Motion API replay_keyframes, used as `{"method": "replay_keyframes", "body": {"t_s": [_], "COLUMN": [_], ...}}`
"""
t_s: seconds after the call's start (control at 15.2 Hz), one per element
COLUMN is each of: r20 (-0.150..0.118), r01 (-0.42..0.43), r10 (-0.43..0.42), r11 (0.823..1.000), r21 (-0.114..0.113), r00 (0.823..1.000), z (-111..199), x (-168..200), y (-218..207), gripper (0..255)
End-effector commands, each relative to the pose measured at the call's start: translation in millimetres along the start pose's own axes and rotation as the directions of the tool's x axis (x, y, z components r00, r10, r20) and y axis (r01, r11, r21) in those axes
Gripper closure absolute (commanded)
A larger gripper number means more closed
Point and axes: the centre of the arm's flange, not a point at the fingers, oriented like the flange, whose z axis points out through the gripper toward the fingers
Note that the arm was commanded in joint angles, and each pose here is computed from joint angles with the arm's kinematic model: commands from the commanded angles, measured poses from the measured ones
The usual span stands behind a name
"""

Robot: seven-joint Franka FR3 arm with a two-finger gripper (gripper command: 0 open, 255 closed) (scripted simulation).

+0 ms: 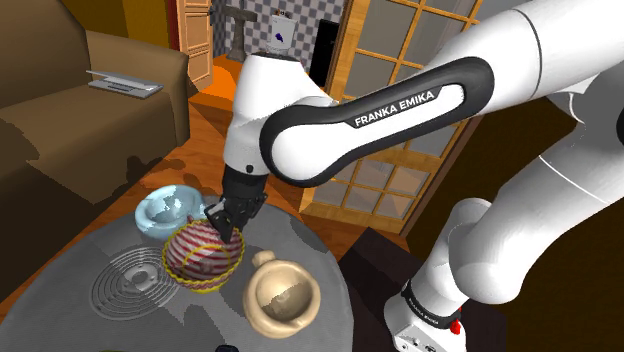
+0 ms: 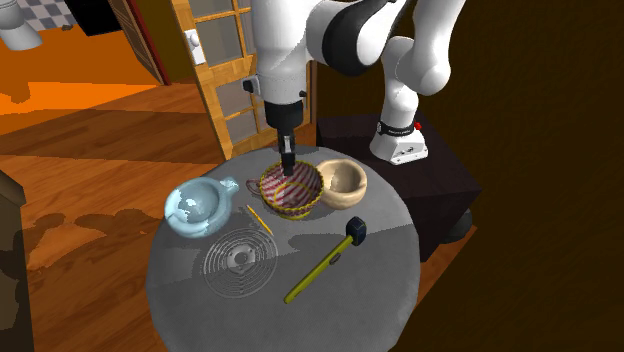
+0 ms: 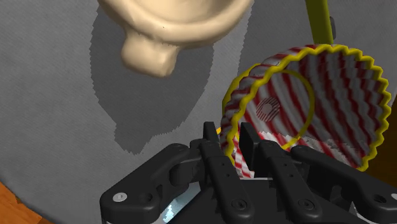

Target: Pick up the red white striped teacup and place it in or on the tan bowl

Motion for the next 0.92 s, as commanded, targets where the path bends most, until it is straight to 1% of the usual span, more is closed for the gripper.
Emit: {"method": "replay_keyframes", "body": {"t_s": [0.0, 0.59, 0.66, 0.86], "r20": [0.0, 0.0, 0.0, 0.0], "r01": [0.0, 0.0, 0.0, 0.0], "r10": [0.0, 0.0, 0.0, 0.0], "r11": [1.0, 1.0, 1.0, 1.0], "r21": [0.0, 0.0, 0.0, 0.0], "r00": [1.0, 1.0, 1.0, 1.0], "z": [-10, -57, -59, -70], "x": [0, 2, 2, -30], "y": [-3, -10, -10, 11], "gripper": [255, 255, 255, 255]}}
